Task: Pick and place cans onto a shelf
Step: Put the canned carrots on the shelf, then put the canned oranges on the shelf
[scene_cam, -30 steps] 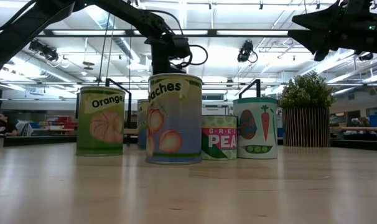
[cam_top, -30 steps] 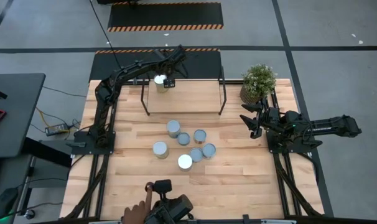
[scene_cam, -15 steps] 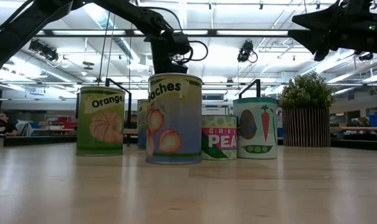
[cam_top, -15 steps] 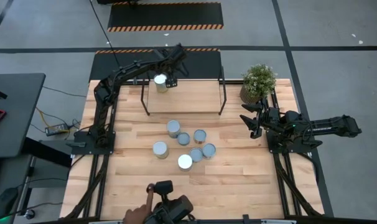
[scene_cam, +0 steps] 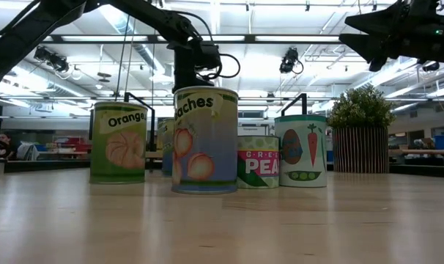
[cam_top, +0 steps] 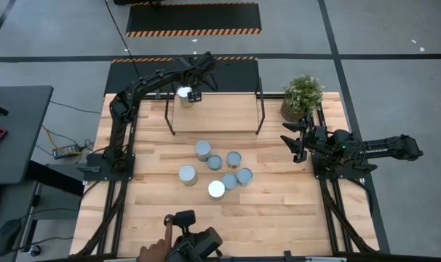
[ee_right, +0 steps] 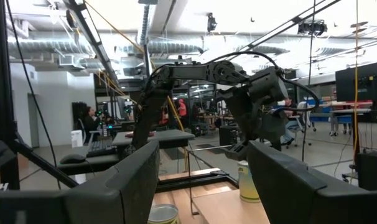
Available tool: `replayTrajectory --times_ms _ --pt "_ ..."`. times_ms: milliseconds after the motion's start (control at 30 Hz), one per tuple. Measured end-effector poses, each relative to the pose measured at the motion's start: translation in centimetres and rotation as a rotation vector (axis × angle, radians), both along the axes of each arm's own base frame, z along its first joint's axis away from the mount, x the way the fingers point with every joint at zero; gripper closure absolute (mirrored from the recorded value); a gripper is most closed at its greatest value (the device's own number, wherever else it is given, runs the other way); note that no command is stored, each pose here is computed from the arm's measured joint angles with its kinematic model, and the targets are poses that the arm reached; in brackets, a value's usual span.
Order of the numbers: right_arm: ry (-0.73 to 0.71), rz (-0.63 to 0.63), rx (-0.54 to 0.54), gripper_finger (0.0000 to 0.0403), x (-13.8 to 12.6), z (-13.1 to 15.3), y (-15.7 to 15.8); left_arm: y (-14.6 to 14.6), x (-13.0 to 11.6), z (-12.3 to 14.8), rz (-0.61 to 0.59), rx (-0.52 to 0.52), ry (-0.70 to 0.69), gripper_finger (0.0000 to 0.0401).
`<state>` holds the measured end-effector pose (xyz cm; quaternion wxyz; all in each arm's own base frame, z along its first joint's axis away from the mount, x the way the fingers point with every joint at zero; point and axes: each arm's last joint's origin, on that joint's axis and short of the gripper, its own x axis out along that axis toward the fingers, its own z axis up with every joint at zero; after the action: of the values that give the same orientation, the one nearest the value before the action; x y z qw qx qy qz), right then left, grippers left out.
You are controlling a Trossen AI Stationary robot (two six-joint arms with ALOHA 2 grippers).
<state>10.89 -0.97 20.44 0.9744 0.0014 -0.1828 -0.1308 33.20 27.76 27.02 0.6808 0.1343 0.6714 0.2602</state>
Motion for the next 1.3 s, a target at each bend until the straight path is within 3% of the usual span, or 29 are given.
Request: replayTrajectory --times_ms 200,400,500,667,867,1033,1300 --pt "0.0 0.0 0.0 0.0153 0.0 0.0 0.0 0.0 0.0 0.0 0.01 0.014 0.01 0.0016" --pt "0.008 -0.003 -0.008 0.0153 0.0 -0.1 0.0 -1.5 1.2 0.5 -0.084 -0.098 -0.126 0.0029" --pt "0.015 -0.004 -0.01 0.0153 0.0 -0.1 0.0 -3.7 2.0 1.3 -0.15 -0.202 -0.197 0.0043" --pt "0.021 -0.009 -0.021 0.0153 0.0 -0.1 0.0 -8.0 2.9 1.8 -0.184 -0.353 -0.191 0.0058" --pt "0.02 -0.01 -0.016 0.0153 0.0 -0.1 0.0 -14.0 3.1 1.7 -0.149 -0.5 -0.029 0.0065" --pt "0.02 -0.009 -0.013 0.0153 0.1 -0.1 0.0 -18.6 3.2 2.1 -0.126 -0.537 0.058 0.0065" --pt "0.021 -0.005 -0.002 0.0153 0.1 -0.2 0.0 -24.8 2.9 4.2 -0.034 -0.511 -0.023 0.0065"
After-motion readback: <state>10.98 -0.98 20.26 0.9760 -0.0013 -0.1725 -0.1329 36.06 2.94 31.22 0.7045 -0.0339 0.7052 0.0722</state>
